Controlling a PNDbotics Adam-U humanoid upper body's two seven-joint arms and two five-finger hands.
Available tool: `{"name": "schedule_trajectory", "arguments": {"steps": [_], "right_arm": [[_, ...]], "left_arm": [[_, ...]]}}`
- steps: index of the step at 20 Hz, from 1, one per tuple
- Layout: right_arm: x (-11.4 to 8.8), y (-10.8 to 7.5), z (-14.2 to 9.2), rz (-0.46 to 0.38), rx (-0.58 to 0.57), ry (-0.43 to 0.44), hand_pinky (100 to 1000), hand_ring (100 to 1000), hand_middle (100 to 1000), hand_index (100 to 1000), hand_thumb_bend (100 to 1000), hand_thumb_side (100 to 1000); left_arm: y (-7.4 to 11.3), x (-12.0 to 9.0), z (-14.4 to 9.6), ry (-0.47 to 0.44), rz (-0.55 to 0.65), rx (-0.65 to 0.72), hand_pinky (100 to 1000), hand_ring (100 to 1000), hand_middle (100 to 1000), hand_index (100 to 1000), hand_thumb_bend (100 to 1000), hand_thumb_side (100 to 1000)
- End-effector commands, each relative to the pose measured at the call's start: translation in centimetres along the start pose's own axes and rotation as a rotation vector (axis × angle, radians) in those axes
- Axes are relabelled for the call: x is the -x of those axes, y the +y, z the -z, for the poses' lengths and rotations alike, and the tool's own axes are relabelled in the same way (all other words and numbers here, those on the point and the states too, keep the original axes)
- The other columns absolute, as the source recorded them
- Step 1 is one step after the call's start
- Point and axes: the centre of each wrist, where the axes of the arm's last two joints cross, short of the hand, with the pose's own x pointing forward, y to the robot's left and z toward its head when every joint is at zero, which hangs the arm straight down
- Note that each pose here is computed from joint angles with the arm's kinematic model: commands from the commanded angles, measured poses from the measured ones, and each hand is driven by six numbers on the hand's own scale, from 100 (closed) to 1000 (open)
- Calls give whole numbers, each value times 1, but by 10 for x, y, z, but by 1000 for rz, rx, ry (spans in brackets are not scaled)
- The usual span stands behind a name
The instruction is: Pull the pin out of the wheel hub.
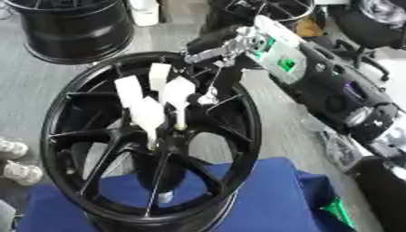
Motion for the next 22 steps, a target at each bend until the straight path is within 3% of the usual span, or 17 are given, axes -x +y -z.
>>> {"name": "schedule_trajectory", "arguments": {"steps": [1,5,6,7,9,11,14,16,18,20,22], "right_arm": [[3,-23,-21,-75,-20,-19,751,659,399,516,100,282],[8,-45,-50,-57,56,15,747,649,387,508,100,267],[10,-50,-60,-47,83,23,746,646,388,507,100,357],[11,-56,-72,-40,114,36,746,645,388,511,100,260],[14,-64,-102,-29,196,80,746,642,379,504,100,251],[18,-63,-142,-3,292,137,745,638,375,504,100,236],[22,-42,-208,45,469,265,737,626,362,500,100,205],[24,-13,-252,61,603,423,738,627,365,507,100,178],[32,35,-280,121,742,598,712,605,349,508,100,160],[44,106,-295,247,913,779,673,574,333,517,100,263],[48,188,-304,396,1059,990,663,580,384,564,100,291]], "left_arm": [[2,-11,2,-22,24,15,718,763,645,730,465,634],[4,-10,1,-10,28,14,718,763,645,731,467,635],[5,-10,0,-8,30,12,718,763,646,730,466,645],[5,-10,0,-6,31,10,718,763,645,731,468,635],[8,-10,-2,-3,35,-2,718,763,645,731,468,634],[10,-11,-4,1,39,-16,718,763,645,731,470,633],[13,-11,-6,1,41,-32,718,763,645,731,470,633],[13,-12,-6,-2,38,-43,718,763,645,731,470,633],[14,-12,-7,-8,34,-54,717,763,645,731,471,633],[14,-12,-7,-15,31,-66,718,763,645,731,470,633],[14,-13,-6,-23,30,-75,717,763,645,731,469,633]]}}
